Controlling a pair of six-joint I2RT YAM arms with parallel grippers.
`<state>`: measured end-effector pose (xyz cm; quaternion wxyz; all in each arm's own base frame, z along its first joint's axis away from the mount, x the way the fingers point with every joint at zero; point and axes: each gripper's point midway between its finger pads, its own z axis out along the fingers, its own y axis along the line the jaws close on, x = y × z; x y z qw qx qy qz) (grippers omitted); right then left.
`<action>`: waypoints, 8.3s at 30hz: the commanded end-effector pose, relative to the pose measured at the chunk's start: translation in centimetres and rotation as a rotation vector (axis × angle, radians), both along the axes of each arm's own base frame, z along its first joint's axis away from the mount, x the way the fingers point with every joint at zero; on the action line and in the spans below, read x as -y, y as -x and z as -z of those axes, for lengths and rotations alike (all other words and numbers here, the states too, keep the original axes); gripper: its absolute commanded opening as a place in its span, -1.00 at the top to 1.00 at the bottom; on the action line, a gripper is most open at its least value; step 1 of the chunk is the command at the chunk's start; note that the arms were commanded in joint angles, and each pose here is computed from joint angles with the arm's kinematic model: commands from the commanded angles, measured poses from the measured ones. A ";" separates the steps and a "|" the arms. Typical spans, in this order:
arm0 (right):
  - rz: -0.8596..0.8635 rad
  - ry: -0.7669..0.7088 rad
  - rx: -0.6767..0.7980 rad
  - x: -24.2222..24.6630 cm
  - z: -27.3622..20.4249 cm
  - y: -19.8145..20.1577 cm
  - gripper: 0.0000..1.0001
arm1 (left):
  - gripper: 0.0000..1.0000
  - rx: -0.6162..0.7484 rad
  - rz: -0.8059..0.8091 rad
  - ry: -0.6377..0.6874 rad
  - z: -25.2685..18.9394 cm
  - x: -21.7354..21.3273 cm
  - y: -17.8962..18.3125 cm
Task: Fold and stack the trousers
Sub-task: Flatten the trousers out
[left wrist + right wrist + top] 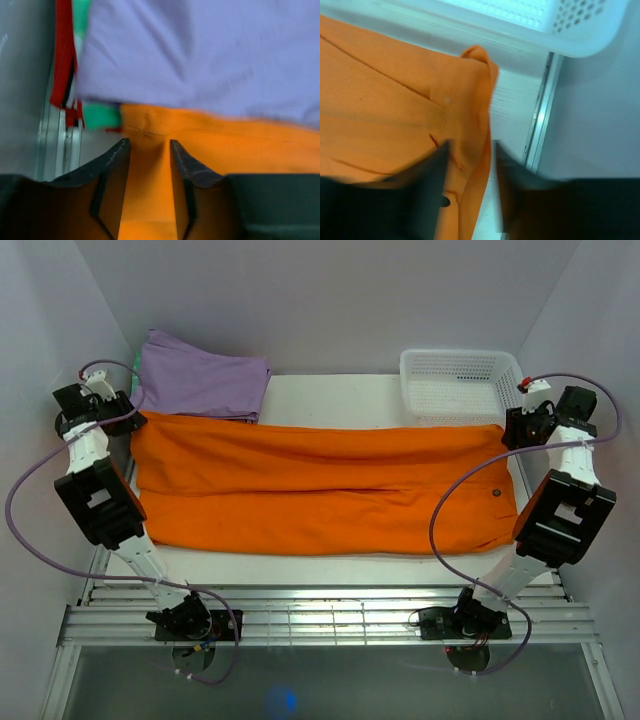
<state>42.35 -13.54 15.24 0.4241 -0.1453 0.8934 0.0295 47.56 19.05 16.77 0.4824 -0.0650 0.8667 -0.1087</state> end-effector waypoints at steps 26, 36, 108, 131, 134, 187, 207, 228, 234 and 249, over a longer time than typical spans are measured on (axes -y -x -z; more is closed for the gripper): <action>-0.635 0.483 -0.416 -3.7 10.2 25.1 -0.64 | -0.94 -0.601 0.546 -0.471 10.1 3.3 28.7; -0.539 0.543 -0.335 -2.7 12.3 23.0 -0.45 | -0.59 -0.535 0.469 -0.457 12.8 2.4 26.2; -0.737 0.492 -0.225 -0.6 2.0 7.9 0.84 | 1.00 -0.385 0.698 -0.328 4.0 -1.5 13.3; -0.863 0.606 -0.502 5.2 3.5 22.1 0.84 | 1.00 -0.589 1.057 -0.652 4.3 0.4 28.2; -0.924 0.644 -0.594 4.7 7.2 25.7 0.68 | 0.79 -0.723 1.151 -0.601 7.1 1.6 33.0; -0.376 0.613 -0.220 3.1 2.5 -2.5 -0.37 | -0.84 -0.012 0.491 -0.172 1.6 2.9 -2.8; -0.530 0.540 -0.318 2.7 9.7 -2.0 -0.29 | -0.76 0.020 0.484 -0.092 3.3 4.2 -4.4; -0.543 0.499 -0.191 2.6 4.1 -1.6 0.84 | 0.97 0.071 0.577 -0.101 1.1 7.2 -2.0; -0.503 0.484 -0.094 4.1 -0.6 0.3 0.85 | 1.00 0.120 0.552 -0.152 -3.1 5.2 2.0; -0.427 0.314 -0.203 2.5 3.5 0.4 -0.78 | 1.00 0.135 0.633 -0.206 -2.8 3.9 6.4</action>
